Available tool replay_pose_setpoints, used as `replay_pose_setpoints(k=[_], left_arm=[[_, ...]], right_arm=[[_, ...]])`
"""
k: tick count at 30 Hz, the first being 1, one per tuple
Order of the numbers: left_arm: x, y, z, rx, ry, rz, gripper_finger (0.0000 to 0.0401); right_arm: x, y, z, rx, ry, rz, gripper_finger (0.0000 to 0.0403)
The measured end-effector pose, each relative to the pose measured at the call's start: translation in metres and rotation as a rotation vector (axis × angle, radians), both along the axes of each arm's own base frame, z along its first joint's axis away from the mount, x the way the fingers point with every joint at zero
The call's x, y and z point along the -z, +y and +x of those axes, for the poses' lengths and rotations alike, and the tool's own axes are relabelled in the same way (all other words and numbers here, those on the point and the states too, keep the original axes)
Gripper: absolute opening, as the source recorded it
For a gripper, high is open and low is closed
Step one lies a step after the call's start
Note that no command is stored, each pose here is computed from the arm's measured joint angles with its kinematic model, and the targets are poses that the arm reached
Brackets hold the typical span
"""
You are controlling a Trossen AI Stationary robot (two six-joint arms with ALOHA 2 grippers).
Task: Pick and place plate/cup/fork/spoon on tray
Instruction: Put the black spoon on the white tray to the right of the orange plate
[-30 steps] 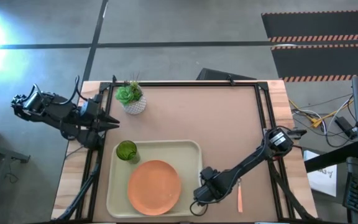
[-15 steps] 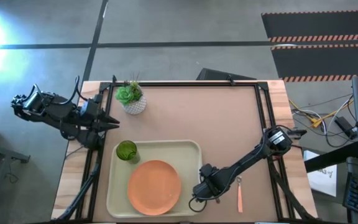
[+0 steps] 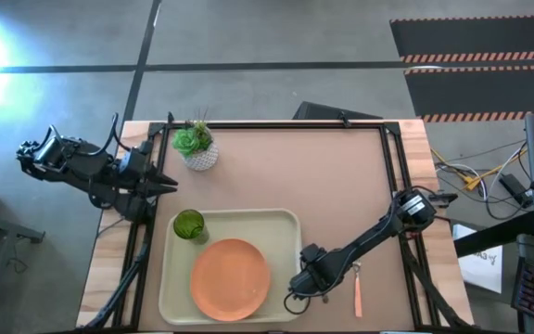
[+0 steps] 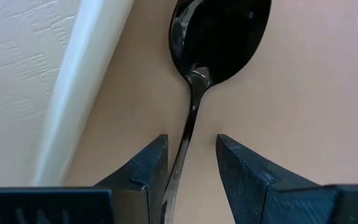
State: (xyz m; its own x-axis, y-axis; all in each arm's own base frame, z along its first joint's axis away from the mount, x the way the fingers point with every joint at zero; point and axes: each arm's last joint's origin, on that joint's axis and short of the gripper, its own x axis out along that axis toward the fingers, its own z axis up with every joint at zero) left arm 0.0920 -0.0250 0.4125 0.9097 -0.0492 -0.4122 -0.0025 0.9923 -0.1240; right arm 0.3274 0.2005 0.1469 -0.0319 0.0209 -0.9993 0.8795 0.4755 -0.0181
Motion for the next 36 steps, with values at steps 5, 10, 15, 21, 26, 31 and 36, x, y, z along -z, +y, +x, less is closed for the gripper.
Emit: replay_pose_setpoints(k=[5, 10, 15, 21, 26, 31, 36], left_arm=[[0.0, 0.0, 0.0, 0.003, -0.001, 0.007, 0.0047], [0.0, 0.0, 0.0, 0.003, -0.001, 0.007, 0.0047], [0.0, 0.0, 0.0, 0.004, -0.001, 0.009, 0.0047], [0.0, 0.0, 0.0, 0.004, -0.002, 0.009, 0.0047], [0.0, 0.0, -0.001, 0.005, -0.003, 0.01, 0.0047], [0.0, 0.001, -0.002, 0.005, -0.006, 0.01, 0.0047], [-0.001, 0.001, -0.003, 0.005, -0.012, 0.008, 0.0047]], right_arm=[[0.003, -0.001, -0.001, 0.017, -0.006, 0.006, 0.0128], [0.004, -0.001, -0.001, 0.041, -0.009, 0.008, 0.0123], [0.004, -0.001, 0.0, 0.068, -0.016, 0.009, 0.0071], [0.004, -0.001, 0.001, 0.065, -0.031, 0.01, 0.0012], [0.003, -0.001, 0.001, 0.065, -0.031, 0.006, 0.001], [-0.006, -0.004, -0.003, 0.103, 0.015, -0.076, 0.0009], [-0.031, -0.003, 0.001, 0.133, -0.009, -0.104, 0.0009]])
